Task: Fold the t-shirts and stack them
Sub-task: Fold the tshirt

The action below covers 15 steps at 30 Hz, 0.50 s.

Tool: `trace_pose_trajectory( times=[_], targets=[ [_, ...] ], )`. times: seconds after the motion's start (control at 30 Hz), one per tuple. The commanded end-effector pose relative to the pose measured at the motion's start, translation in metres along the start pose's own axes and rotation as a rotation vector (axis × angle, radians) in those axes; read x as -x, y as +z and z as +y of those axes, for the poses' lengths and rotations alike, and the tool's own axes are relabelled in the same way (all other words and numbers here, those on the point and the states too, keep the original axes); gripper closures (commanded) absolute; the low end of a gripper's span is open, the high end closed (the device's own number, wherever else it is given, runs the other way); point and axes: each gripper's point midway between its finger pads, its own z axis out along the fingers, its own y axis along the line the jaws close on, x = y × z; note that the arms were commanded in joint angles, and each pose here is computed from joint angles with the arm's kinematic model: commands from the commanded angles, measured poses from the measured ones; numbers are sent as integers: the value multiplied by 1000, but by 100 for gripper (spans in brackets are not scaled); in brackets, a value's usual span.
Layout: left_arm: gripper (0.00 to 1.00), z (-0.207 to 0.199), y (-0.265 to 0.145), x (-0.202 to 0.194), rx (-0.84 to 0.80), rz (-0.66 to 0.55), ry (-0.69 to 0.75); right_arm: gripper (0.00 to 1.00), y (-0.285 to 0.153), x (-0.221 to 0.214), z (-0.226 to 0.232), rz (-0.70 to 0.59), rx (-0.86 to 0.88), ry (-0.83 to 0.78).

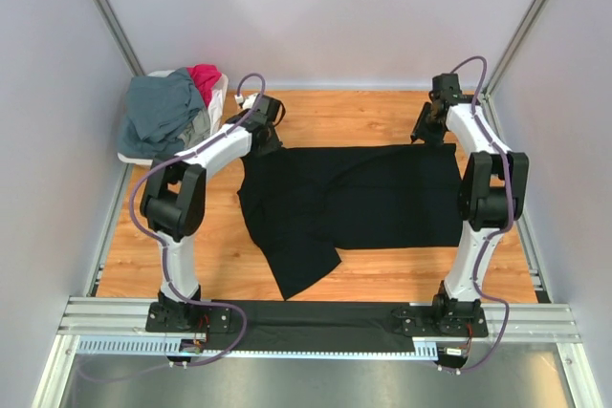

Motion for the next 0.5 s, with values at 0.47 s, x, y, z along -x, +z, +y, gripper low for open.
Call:
trace_pose_trajectory(
  times=[0.47],
  targets=[
    [70, 43, 67, -7, 187, 77, -228, 64, 75, -31, -91, 122, -255, 42]
  ],
)
